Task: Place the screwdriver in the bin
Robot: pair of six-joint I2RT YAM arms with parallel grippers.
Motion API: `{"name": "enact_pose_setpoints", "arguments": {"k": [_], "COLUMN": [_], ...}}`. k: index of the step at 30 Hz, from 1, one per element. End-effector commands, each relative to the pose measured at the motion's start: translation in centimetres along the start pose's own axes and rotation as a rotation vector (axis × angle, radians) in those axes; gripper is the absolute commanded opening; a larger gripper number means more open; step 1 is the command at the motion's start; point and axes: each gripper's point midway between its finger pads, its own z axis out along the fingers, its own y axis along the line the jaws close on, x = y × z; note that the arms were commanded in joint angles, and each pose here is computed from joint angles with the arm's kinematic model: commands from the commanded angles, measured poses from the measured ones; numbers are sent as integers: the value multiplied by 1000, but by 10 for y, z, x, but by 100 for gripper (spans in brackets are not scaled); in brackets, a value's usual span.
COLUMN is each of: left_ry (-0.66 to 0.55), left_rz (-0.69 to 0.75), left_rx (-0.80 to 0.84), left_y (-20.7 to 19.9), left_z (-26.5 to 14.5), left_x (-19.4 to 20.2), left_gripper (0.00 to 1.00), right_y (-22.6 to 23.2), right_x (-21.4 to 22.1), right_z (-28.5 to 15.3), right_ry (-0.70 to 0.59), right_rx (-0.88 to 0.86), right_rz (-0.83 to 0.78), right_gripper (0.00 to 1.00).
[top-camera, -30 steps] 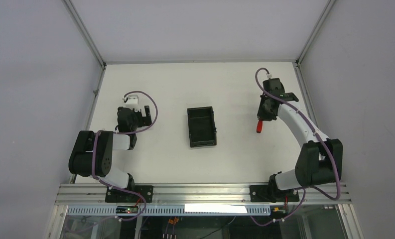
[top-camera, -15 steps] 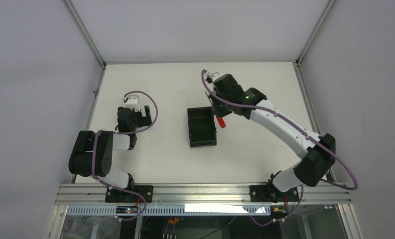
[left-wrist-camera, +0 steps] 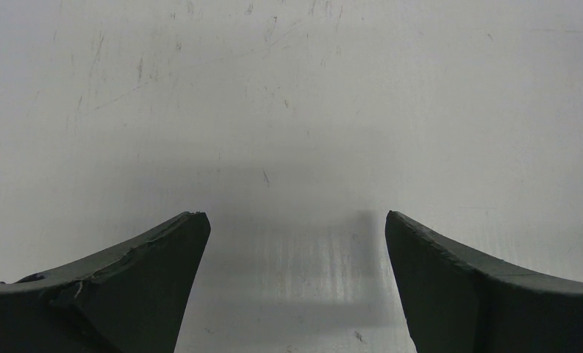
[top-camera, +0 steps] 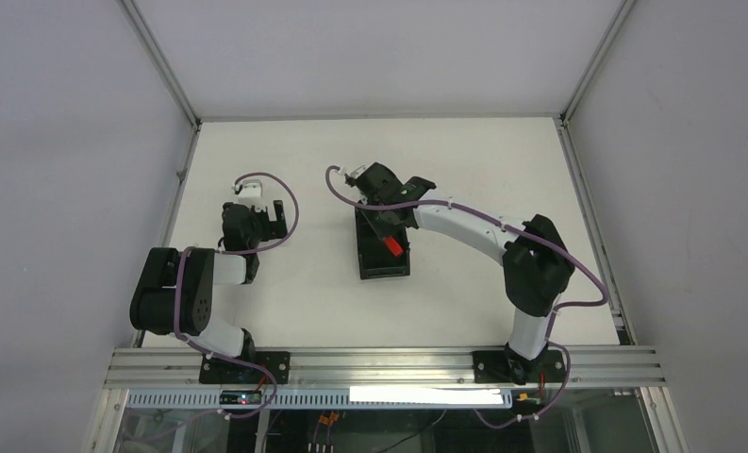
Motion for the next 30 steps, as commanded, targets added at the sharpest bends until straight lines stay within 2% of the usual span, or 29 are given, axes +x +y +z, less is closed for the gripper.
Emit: {"name": "enact_pose_setpoints", "arguments": {"k": [1, 4, 10, 17, 19, 20, 21, 22, 23, 30], "left_ry": [-49, -49, -49, -49, -49, -49, -48, -48, -49, -49], "left_rz": [-3, -4, -3, -3, -3, -3, -3, -3, -3, -3], "left_rx": [12, 12, 13, 14, 13, 13, 12, 12, 12, 14], "left_y": [-1, -1, -2, -2, -2, -2, -1, -1, -1, -2], "left_z": [-1, -1, -1, -1, -1, -1, -1, -1, -1, -1], "left_x": [-15, -15, -15, -15, -15, -15, -15, -14, -15, -15], "left_gripper": [99, 99, 99, 99, 99, 99, 99, 99, 99, 99], "right_y": [1, -1, -3, -14, -26, -33, -40, -51, -62, -167], "right_x": [-18, -17, -20, -46, -54, -55, -55, -53, -47, 17], "right_z": [1, 1, -6, -41, -57, -65, -72, -77, -80, -97], "right_ry": [-91, -94, -106, -201, -240, -256, -270, -281, -284, -270], "right_rx": [8, 20, 33, 79, 134, 157, 171, 185, 193, 294], "right_rz": [-5, -2, 8, 75, 118, 138, 164, 203, 244, 558], "right_gripper": [19, 28, 37, 55, 66, 78, 83, 96, 99, 99]}}
